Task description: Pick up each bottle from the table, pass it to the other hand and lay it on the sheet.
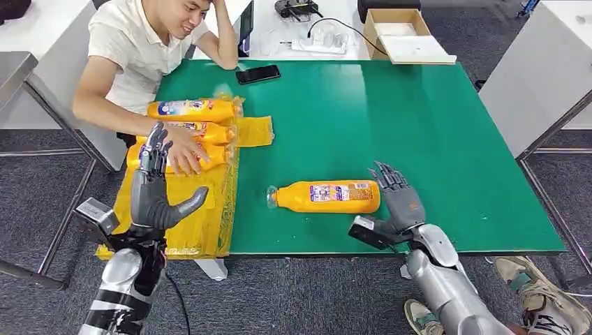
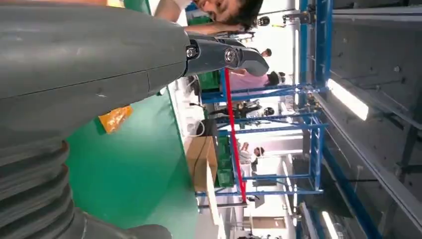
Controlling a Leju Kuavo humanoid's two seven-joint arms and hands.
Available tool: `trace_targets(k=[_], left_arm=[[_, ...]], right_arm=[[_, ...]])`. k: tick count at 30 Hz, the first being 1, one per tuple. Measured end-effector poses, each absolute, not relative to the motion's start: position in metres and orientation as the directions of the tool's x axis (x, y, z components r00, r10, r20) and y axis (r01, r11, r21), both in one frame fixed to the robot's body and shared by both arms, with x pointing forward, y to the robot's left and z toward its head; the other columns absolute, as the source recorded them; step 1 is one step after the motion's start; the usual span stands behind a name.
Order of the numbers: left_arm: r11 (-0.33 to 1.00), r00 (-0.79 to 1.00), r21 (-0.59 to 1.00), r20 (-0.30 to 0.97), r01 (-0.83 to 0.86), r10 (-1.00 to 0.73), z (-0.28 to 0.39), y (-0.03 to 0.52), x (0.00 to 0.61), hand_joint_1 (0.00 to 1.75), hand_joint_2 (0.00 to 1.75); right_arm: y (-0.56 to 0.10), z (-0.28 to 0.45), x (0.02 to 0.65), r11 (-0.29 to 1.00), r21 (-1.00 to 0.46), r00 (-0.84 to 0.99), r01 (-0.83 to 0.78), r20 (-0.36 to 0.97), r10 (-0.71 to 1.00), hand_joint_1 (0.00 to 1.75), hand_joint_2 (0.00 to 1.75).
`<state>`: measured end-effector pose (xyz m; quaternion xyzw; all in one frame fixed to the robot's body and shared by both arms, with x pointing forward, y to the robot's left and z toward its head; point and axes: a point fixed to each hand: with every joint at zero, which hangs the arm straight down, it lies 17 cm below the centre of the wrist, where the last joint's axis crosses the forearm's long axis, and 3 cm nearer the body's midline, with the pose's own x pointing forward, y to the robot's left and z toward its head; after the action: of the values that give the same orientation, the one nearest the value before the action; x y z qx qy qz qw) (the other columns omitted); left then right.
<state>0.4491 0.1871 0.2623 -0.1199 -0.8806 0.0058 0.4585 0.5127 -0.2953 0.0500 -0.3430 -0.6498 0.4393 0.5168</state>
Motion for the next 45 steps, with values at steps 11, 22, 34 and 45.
trace_targets(k=[11,22,34,45], left_arm=[[0.924,-0.492,-0.199,0.799,0.326,0.346,0.266,0.166,0.466,0.00,1.75],[0.873,-0.419,-0.282,0.791,0.398,0.447,0.261,0.157,0.470,0.00,1.75],[0.872,-0.407,-0.290,0.795,0.395,0.449,0.257,0.157,0.471,0.00,1.75],[0.872,-0.407,-0.290,0.795,0.395,0.449,0.257,0.157,0.471,0.00,1.75]], right_arm=[[-0.245,0.013,0.519,0.326,-0.917,-0.259,-0.228,0.380,0.888,0.00,1.75],[-0.218,0.008,0.524,0.288,-0.909,-0.278,-0.301,0.372,0.885,0.00,1.75],[-0.222,0.003,0.525,0.247,-0.917,-0.270,-0.314,0.336,0.902,0.00,1.75],[-0.222,0.003,0.526,0.245,-0.916,-0.268,-0.316,0.334,0.904,0.00,1.75]])
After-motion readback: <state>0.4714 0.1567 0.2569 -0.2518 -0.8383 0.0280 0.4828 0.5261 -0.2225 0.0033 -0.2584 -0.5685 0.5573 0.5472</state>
